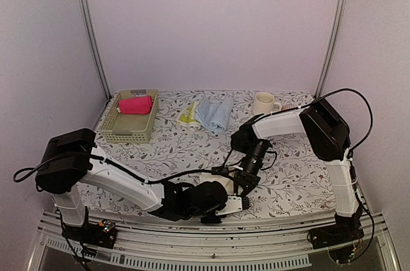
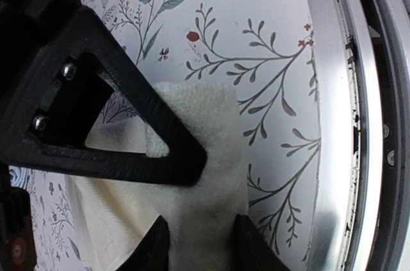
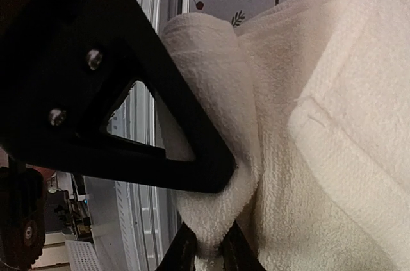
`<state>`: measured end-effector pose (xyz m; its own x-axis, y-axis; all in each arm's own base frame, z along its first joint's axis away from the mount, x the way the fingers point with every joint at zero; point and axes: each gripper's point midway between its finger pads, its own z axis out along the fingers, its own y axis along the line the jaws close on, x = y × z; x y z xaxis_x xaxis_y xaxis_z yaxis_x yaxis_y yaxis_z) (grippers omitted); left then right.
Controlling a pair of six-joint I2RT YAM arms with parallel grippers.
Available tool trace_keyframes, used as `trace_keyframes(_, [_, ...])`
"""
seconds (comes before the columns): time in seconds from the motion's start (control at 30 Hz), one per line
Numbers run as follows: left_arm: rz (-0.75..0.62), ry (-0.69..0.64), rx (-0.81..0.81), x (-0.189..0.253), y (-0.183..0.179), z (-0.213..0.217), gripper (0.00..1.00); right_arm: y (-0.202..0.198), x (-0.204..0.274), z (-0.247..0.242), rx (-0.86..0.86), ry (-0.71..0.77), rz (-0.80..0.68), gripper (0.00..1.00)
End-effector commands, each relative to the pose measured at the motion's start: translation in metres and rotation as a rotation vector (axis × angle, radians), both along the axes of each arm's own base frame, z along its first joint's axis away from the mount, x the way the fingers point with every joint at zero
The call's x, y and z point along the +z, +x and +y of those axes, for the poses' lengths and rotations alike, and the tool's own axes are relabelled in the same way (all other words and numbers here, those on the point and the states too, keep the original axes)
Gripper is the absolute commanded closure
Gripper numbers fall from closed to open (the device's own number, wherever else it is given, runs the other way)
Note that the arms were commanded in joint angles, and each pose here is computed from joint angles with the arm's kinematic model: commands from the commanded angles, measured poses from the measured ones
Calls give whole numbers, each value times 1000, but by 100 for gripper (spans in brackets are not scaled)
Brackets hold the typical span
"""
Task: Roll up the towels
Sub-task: Roll the towel at the center of the board.
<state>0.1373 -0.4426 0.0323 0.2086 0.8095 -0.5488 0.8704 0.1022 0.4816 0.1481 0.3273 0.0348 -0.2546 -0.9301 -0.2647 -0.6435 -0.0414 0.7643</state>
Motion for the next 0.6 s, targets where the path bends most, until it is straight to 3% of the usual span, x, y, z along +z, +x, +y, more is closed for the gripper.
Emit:
trace_keyframes(0.0, [-28, 54, 5, -8, 3, -1, 79, 4, 1, 10, -13, 28, 19, 75])
trace_keyframes(0.07, [0, 45, -10, -8, -2, -1, 86, 9, 3, 13, -23, 43, 4, 59])
trace_keyframes(0.17, [37, 28, -32, -6, -10, 1, 91, 21, 6, 19, -41, 62, -17, 48])
trace_keyframes(0.4, [97, -6, -66, -4, -21, 7, 93, 75, -13, 45, -147, 50, -42, 46])
trace_keyframes(0.57, [144, -32, -20, -1, -17, 15, 93, 119, 55, 59, -236, 217, -189, 45])
